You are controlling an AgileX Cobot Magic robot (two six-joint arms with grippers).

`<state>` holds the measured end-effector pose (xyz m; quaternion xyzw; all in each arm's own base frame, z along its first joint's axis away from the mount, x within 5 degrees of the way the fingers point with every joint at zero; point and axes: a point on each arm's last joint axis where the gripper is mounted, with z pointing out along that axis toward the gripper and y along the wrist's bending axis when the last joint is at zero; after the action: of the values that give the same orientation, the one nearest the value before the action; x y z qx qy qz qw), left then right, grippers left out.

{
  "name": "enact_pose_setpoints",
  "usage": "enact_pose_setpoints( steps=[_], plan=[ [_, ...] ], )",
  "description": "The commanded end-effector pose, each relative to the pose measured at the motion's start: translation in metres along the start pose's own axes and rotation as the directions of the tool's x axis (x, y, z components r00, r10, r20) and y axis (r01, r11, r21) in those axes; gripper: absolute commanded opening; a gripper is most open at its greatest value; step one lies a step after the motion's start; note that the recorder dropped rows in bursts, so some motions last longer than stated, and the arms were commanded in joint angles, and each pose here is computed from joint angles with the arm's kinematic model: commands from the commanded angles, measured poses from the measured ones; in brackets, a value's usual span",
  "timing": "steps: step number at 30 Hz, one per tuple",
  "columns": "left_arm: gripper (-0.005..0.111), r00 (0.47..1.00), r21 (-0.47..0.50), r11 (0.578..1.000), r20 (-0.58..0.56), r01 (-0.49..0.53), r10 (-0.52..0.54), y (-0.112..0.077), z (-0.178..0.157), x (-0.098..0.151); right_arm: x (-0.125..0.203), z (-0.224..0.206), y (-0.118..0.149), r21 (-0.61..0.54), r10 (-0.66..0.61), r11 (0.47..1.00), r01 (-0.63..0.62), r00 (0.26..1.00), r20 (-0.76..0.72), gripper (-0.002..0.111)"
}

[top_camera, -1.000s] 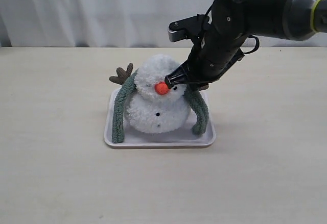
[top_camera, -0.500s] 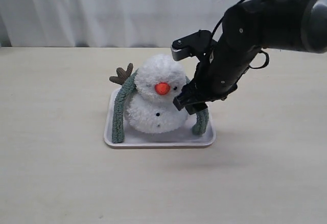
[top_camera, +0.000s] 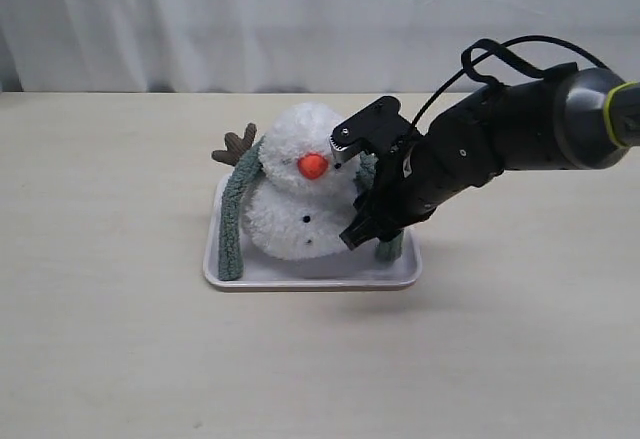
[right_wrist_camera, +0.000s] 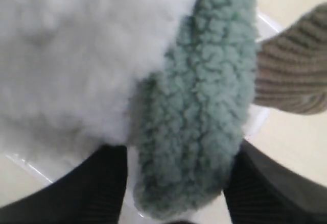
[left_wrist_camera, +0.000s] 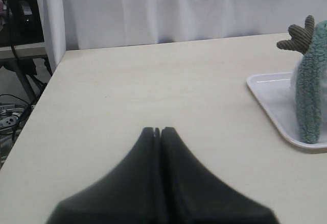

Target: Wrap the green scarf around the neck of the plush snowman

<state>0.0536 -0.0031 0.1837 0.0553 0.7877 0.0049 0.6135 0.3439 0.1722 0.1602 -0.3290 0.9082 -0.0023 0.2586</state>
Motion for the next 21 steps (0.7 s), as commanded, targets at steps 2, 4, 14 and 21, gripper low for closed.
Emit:
enact_pose_setpoints(
  steps=[2,4,14,21],
  plan=[
    [0.000,1.000,-0.004,1.000,0.010,-0.001,0.001,0.000,0.000,0.000,0.006,0.001,-0.001,0.003,-0.001,1.000,0.001,0.999,-0.042,0.022],
    [0.000,1.000,-0.004,1.000,0.010,-0.001,0.001,0.000,0.000,0.000,0.008,0.000,-0.001,0.002,-0.001,1.000,0.001,0.998,-0.067,0.011],
    [0.000,1.000,-0.004,1.000,0.010,-0.001,0.001,0.000,0.000,0.000,0.008,-0.015,0.003,-0.044,0.077,0.996,-0.083,0.990,-0.121,0.004],
    [0.000,1.000,-0.004,1.000,0.010,-0.001,0.001,0.000,0.000,0.000,0.002,-0.026,0.008,-0.108,0.211,0.969,-0.220,0.973,-0.094,0.004]
  ],
)
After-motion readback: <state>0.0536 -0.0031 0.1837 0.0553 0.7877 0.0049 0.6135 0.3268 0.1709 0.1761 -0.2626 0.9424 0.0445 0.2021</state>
